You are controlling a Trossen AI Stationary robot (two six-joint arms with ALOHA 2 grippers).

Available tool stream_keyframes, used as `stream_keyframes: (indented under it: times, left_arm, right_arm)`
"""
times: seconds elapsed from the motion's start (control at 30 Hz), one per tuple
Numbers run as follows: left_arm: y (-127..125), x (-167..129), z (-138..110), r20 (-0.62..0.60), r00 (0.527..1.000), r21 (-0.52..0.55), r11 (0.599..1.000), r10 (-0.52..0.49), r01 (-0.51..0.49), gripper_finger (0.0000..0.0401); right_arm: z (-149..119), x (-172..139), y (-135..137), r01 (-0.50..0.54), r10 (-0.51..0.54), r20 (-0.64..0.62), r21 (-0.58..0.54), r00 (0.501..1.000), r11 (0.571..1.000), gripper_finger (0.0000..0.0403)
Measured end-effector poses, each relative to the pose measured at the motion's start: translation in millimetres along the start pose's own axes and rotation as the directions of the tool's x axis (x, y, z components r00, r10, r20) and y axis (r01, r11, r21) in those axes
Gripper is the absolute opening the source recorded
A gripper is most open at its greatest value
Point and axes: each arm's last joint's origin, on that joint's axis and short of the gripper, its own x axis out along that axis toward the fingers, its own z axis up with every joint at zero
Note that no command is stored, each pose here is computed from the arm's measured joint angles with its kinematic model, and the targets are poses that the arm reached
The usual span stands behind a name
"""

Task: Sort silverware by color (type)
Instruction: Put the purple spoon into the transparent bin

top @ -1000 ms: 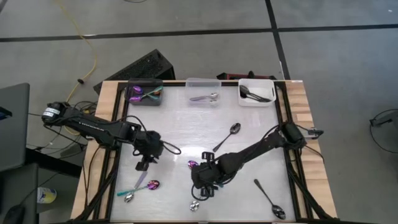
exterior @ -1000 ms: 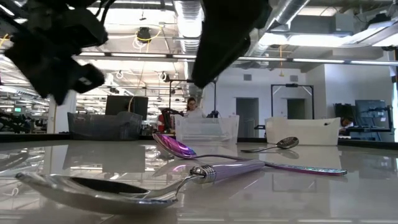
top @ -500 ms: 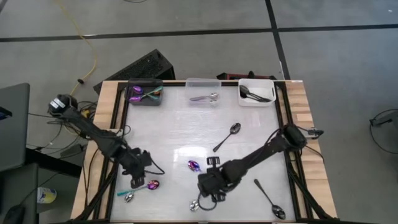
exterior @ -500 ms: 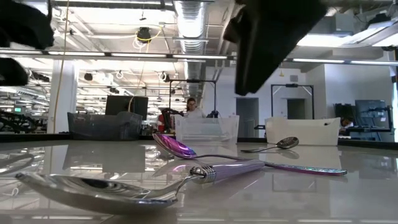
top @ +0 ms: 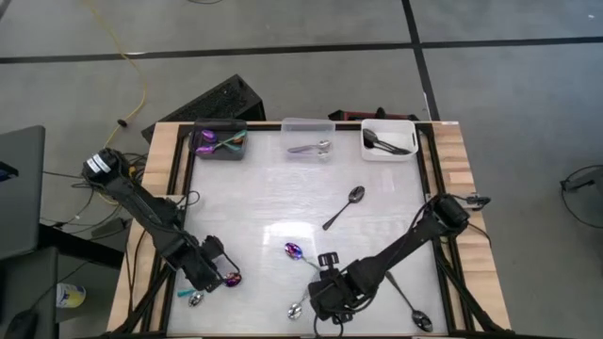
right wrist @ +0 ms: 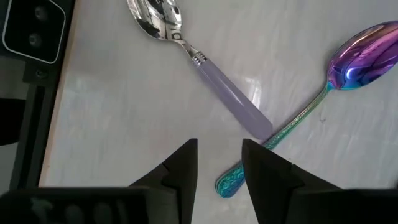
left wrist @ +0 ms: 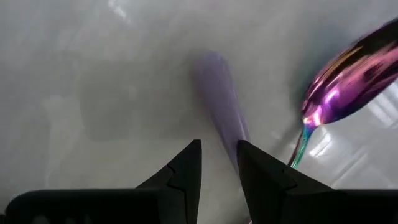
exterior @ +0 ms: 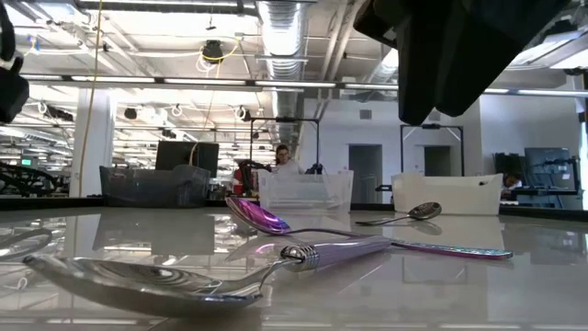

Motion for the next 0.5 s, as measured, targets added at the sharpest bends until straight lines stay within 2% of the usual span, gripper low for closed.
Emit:
stream_keyframes:
  times: [0.27,0.5]
  left_arm:
    - [-12.3,18.4,-0.9,-0.015,0.999,0.021,0.999,-0.036,0.036,0.0087]
    - [-8.6,20.5,4.7,-0.008,1.0,0.027,1.0,0.008,-0.007,0.0087]
  right_arm:
    - [-0.5,-0.2,1.3,-0.001,0.001,0.0,-0.003,1.0,1.0,0.0148]
    - [0.6,0.4,-1.9,0.001,-0.001,-0.001,0.004,1.0,1.0,0.0147]
